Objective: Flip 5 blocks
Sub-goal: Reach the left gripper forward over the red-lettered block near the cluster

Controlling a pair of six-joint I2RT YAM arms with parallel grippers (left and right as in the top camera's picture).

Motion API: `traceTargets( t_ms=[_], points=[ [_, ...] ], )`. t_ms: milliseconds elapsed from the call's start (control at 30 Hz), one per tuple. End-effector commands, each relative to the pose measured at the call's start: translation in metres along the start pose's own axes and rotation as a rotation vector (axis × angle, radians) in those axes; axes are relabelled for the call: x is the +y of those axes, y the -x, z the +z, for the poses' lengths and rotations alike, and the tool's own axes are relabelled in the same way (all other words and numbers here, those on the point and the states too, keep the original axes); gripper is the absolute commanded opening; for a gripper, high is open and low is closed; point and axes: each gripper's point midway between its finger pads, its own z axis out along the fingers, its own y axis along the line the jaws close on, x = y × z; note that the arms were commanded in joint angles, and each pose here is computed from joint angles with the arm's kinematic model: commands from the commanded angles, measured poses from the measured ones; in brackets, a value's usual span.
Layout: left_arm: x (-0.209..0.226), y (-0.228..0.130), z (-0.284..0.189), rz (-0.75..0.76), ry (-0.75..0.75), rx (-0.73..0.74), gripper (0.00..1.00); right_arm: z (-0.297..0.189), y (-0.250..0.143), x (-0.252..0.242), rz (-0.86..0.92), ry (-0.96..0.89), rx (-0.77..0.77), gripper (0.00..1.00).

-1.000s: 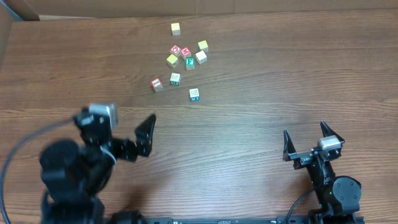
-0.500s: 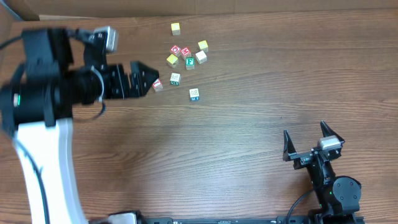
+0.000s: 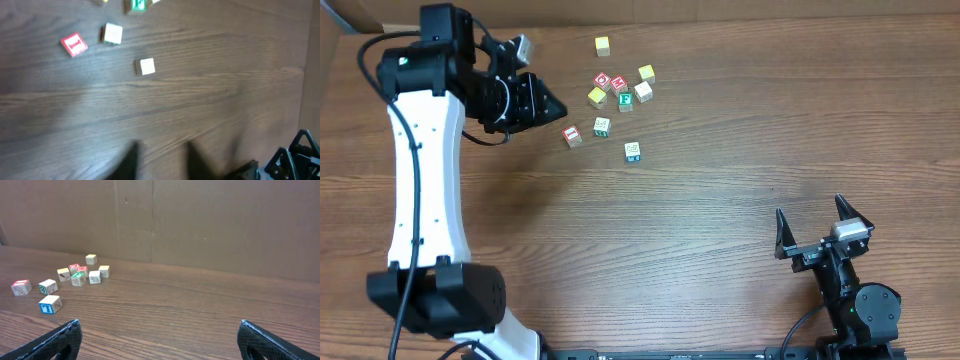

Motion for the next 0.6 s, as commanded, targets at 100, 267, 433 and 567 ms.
traceTargets(
  t_ms=[100,267,433,567],
  points=[
    [0.023,0.007,0.028,-0.051,0.093,0.056,0.04,0.0,-0.003,-0.001,0.0,-0.003,0.0,1.0],
    [0.052,0.016,0.051,-0.126,0.276,0.051,0.04,0.0,-0.003,-0.001,0.0,-0.003,0.0,1.0],
    [0.069,0.024,0.072,-0.144,0.41,0.04,0.23,0.0,-0.003,-0.001,-0.001,-0.003,0.0,1.0],
    [0.075,0.033,0.093,-0.122,0.447,0.035,0.8,0.0,-0.003,-0.001,0.0,-0.003,0.0,1.0]
  ],
)
